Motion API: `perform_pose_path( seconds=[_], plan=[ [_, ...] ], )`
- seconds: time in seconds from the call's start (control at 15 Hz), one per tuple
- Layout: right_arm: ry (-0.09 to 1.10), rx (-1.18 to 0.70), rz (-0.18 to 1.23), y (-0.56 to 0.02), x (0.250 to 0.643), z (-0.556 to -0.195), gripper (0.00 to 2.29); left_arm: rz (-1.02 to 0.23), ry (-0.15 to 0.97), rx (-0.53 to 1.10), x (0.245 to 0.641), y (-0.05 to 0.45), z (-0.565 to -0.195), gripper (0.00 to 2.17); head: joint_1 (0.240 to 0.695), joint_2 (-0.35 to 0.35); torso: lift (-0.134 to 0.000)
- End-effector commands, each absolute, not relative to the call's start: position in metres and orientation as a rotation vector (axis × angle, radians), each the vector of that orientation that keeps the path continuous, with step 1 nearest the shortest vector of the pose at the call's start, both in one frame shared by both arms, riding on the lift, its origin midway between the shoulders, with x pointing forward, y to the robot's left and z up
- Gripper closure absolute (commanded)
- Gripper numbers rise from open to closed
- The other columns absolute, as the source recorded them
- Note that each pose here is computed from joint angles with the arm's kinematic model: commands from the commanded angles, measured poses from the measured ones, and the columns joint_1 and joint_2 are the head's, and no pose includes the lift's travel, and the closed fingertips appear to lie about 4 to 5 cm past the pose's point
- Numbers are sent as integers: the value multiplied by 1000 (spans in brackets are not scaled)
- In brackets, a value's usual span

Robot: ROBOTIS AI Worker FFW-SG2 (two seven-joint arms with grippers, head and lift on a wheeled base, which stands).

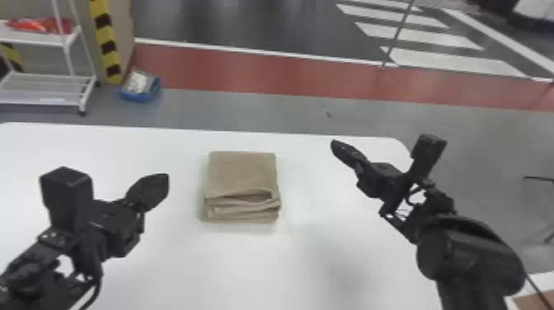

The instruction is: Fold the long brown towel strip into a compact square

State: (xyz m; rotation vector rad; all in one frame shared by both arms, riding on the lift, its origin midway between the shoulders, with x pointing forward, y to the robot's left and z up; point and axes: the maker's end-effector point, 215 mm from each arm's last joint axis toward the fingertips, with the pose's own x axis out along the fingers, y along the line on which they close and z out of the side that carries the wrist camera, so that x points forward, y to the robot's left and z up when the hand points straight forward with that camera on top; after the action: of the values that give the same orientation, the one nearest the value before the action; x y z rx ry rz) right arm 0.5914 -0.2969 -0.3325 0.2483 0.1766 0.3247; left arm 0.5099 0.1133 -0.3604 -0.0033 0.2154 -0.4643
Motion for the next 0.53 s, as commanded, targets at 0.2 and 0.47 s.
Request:
perform_pose_path(
  seconds=[0.2, 0.47],
  plan=[
    [176, 290, 455, -196, 640, -343, 1821, -448, 222, -1, 515, 124, -366, 1848, 695, -126, -124],
    [240, 240, 497, -149, 660, -374, 1821, -448, 227, -17, 522, 128, -372, 1851, 695, -60, -124]
  ],
)
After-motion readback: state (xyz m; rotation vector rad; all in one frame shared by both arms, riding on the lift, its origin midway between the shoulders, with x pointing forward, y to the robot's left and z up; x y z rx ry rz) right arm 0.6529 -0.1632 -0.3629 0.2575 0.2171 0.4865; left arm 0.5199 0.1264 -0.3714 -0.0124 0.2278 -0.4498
